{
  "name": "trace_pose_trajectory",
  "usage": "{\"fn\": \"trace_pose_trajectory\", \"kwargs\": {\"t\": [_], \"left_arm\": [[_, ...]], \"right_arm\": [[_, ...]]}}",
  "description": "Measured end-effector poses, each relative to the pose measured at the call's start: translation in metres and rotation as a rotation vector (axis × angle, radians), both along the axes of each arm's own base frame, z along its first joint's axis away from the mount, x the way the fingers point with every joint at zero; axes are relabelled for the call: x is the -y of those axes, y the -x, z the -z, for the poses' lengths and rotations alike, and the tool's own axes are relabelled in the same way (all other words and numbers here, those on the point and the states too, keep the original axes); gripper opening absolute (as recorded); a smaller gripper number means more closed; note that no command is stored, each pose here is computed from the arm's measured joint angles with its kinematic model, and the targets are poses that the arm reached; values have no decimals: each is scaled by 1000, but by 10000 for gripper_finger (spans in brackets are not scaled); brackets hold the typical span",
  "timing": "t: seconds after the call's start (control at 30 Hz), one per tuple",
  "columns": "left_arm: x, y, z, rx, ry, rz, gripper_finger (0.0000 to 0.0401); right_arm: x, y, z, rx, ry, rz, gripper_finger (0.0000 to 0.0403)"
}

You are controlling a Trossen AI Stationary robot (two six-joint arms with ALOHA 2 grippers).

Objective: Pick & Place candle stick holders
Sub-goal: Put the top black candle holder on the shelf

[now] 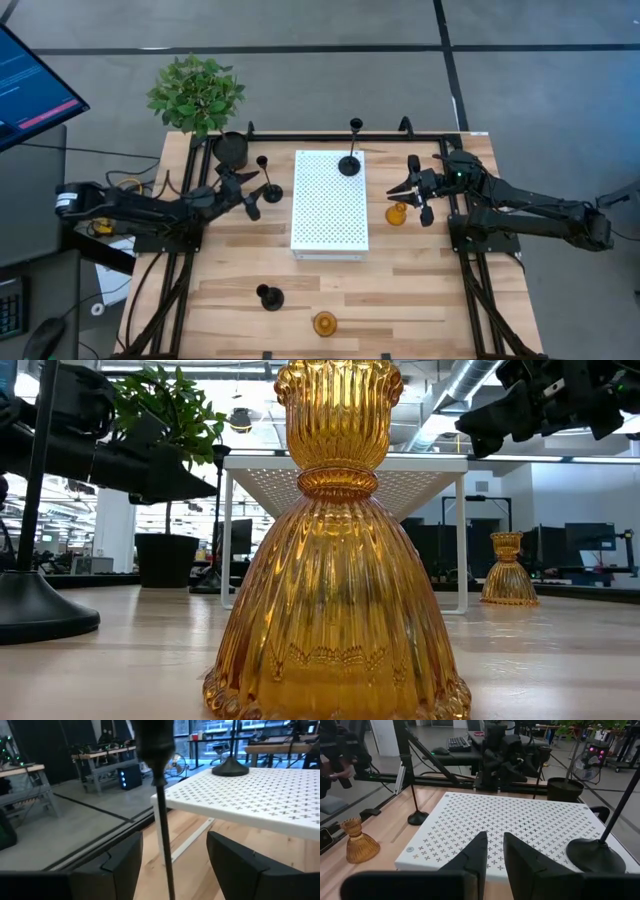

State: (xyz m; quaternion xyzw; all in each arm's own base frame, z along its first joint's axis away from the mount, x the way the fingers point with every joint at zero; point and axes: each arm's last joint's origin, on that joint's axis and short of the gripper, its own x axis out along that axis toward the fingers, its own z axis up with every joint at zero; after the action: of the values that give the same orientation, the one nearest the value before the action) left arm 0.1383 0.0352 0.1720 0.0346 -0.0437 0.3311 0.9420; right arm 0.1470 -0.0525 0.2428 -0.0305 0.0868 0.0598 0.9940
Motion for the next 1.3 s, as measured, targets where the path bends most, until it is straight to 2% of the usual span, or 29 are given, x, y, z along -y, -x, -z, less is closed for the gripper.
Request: {"fn": "trace_pose_trajectory", "kwargs": {"t": [0.53, 0.9, 1.3], "left_arm": [[-8, -7, 4, 30, 26, -41, 219], [-12, -26, -4, 12, 23, -42, 218], [-12, -26, -4, 9, 26, -50, 210]], "right_arm": [[0, 0, 0, 1, 7, 0, 54], [0, 0, 0, 1, 7, 0, 54], [0, 0, 0, 1, 6, 0, 54]]}}
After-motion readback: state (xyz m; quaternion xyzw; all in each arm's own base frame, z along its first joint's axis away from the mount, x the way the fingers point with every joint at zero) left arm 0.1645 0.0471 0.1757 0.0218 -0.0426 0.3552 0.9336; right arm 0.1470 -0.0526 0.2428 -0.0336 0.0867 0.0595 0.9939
